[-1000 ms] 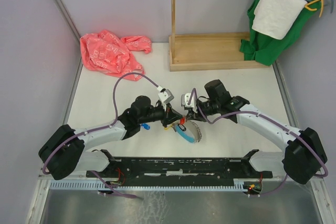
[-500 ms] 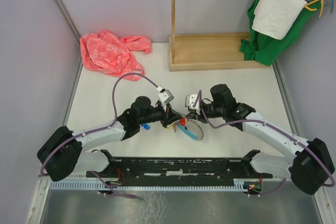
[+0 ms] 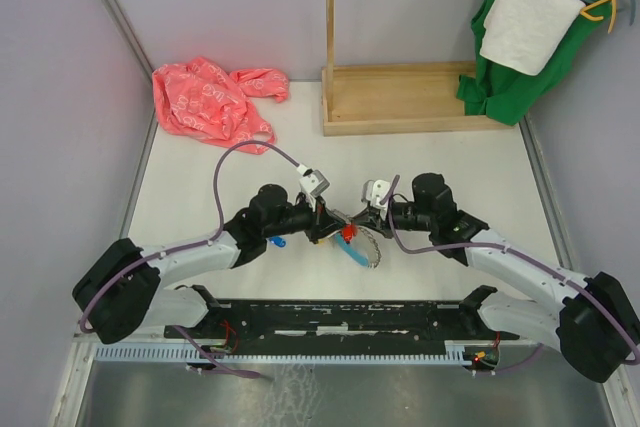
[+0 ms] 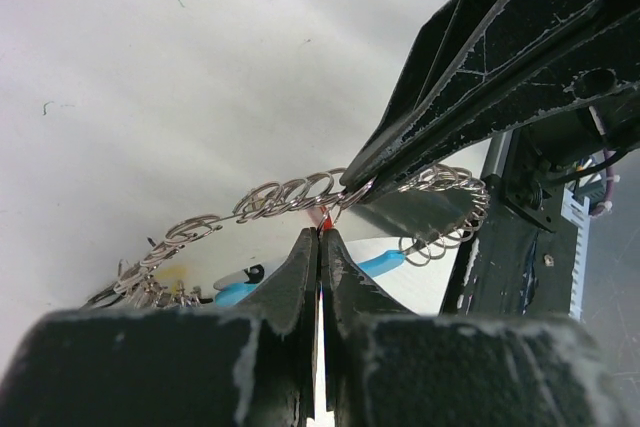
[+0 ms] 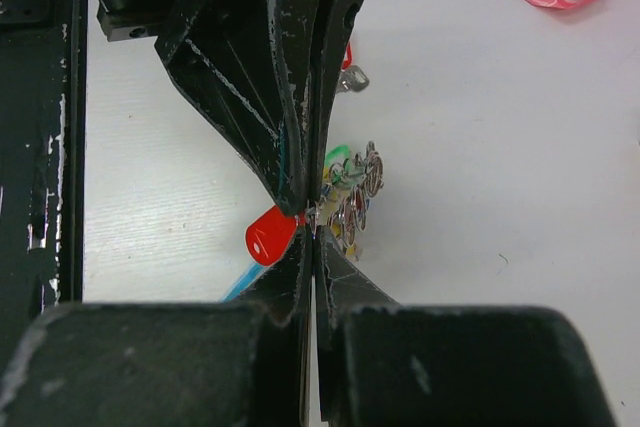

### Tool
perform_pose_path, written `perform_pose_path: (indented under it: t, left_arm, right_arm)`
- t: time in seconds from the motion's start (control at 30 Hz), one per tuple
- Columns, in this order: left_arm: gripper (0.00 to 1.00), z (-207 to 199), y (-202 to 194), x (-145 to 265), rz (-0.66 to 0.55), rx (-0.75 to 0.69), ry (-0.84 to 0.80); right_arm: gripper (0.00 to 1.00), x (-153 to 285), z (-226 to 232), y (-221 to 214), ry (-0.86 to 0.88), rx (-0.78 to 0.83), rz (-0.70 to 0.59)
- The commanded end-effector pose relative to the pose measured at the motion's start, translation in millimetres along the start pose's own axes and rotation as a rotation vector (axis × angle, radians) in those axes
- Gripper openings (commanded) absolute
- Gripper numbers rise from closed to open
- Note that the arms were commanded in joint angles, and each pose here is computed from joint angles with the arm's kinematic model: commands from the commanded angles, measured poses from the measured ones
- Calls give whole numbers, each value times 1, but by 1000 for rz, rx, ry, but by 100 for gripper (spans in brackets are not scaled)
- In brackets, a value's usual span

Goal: Put the keys on the keyring

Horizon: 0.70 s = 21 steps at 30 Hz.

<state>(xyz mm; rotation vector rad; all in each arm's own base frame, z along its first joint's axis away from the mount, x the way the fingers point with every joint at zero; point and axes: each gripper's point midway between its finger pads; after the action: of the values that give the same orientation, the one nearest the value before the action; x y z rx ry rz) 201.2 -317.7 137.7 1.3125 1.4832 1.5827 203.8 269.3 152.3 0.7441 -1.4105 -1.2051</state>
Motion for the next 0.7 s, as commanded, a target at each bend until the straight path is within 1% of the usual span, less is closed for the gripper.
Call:
perform_pose_path:
  t: [0.0,0.23,0.3,0.37,0.57,0.67]
  left_arm:
    - [3,-2,-3,-3,-18,67,-13]
    - [3,3,-11,-9,-6,143,14]
    - [5,8,-14,-9,-4,167,36]
    - [8,14,-18,-10,2,192,64]
    - [26,33,-30,-8,18,245,162]
    - [33,41,-36,-6,29,256,205]
  right_arm:
    - [1,3,-4,57,-22,79,-213]
    - [1,7,-7,65,-59,98,-299]
    - [1,9,-9,68,-75,106,-318]
    - [1,10,-10,69,-84,109,-321]
    - [1,12,-11,67,-97,113,-307]
    - [1,14,-13,69,-113,109,-305]
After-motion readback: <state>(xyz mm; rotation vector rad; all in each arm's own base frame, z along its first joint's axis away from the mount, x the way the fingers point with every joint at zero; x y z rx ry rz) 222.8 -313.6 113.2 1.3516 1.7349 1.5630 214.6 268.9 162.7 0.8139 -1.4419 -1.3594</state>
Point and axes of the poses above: each gripper's point midway between its finger pads, its own x axis back along the fingers, its own z axis along the line the jaws close on, y = z × x, and after that the axes turned 15 degrees about -x, right-handed
